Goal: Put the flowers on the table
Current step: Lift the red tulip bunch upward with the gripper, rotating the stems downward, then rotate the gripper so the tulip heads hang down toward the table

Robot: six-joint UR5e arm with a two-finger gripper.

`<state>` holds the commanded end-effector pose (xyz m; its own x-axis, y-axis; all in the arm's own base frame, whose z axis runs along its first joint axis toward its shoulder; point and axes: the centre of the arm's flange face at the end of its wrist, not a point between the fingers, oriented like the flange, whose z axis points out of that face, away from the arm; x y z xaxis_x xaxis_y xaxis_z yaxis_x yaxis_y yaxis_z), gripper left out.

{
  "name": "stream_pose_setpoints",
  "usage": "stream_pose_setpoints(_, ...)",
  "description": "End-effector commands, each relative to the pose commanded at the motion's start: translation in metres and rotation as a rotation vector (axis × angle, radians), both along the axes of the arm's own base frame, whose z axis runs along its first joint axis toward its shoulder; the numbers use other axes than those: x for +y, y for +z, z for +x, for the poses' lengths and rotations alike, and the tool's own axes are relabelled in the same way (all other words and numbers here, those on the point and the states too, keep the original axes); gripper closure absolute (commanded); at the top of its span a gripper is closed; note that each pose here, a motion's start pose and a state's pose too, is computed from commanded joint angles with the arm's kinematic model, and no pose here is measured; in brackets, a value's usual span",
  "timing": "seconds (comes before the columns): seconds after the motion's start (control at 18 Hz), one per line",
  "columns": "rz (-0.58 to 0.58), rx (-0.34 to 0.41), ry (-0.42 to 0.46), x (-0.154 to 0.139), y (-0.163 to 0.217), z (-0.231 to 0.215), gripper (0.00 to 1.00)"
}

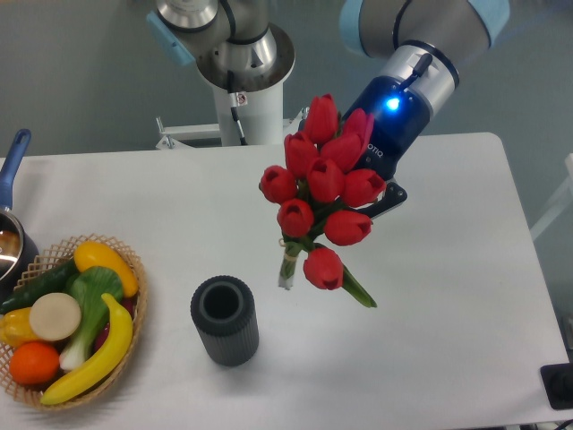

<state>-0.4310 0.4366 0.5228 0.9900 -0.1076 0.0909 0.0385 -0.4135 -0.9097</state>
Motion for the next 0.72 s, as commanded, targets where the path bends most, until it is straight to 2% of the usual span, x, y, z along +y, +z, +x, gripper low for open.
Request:
stream_pose_setpoints(0.44, -0.246, 0.131, 0.163, -0.021, -0.008, 0.010, 0.63)
stream_pose_setpoints(0.72, -0.383, 0.198, 0.194, -0.011, -0.027, 0.016, 0.63)
